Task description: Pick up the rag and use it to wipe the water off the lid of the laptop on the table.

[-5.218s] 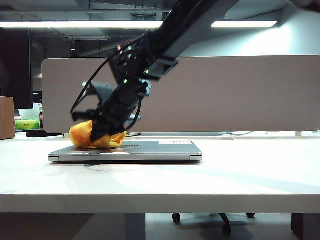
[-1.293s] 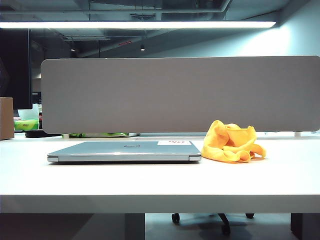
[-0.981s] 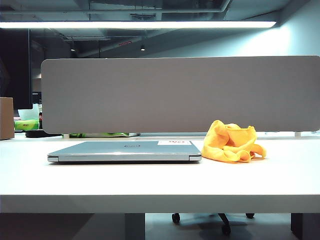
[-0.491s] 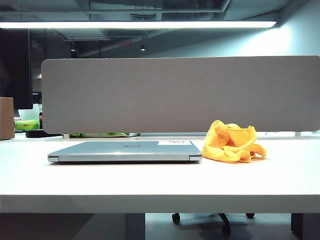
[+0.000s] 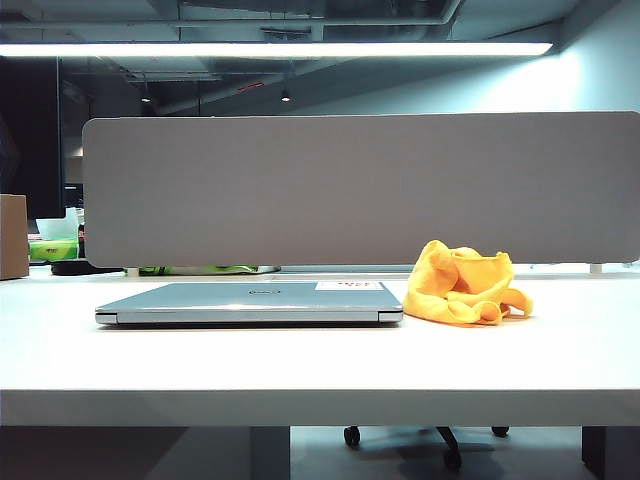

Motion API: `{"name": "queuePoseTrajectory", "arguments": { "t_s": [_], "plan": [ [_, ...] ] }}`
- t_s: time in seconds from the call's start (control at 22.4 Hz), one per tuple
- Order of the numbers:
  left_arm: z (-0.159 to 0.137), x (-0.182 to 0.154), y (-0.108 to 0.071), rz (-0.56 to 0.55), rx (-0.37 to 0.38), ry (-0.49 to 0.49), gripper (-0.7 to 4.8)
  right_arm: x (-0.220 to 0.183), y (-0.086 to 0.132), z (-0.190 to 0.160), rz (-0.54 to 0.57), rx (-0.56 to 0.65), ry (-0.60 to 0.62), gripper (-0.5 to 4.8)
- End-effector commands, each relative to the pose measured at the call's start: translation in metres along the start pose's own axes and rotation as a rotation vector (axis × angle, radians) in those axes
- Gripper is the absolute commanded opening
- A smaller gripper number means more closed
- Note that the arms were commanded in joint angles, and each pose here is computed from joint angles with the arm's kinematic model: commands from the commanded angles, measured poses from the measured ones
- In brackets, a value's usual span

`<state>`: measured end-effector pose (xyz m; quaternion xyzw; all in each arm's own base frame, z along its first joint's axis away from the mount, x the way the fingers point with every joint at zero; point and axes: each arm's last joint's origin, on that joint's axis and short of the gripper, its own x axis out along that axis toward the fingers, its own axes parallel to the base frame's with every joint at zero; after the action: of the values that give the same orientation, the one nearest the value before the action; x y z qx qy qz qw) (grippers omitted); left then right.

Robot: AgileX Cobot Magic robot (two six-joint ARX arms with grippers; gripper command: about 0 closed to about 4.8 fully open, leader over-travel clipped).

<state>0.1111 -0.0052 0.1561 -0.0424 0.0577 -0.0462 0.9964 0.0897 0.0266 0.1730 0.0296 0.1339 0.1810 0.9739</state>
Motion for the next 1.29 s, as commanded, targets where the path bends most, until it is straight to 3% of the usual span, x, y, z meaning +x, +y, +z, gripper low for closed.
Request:
{"name": "queuePoseTrajectory", "arguments": {
  "t_s": [0.04,0.27,0.54,0.85,1.29],
  "plan": [
    [0.003,0.0,0.0,-0.006,-0.001,-0.018,0.21,-0.006,-0.007,0.014,-0.114,-0.054,-0.157,-0.01],
    [0.003,0.0,0.0,-0.005,-0.001,-0.018,0.21,-0.014,-0.02,0.019,-0.29,-0.038,-0.237,-0.01],
    [0.003,0.0,0.0,-0.006,-0.001,-0.018,0.21,-0.007,-0.029,0.006,-0.349,-0.051,-0.317,-0.01],
    [0.003,0.0,0.0,-0.006,-0.001,-0.018,0.21,0.002,-0.032,-0.022,-0.345,0.002,-0.112,-0.01],
    [0.004,-0.002,-0.001,-0.009,0.0,-0.03,0.21,0.001,-0.032,-0.023,-0.35,0.005,-0.103,-0.01]
  ]
}}
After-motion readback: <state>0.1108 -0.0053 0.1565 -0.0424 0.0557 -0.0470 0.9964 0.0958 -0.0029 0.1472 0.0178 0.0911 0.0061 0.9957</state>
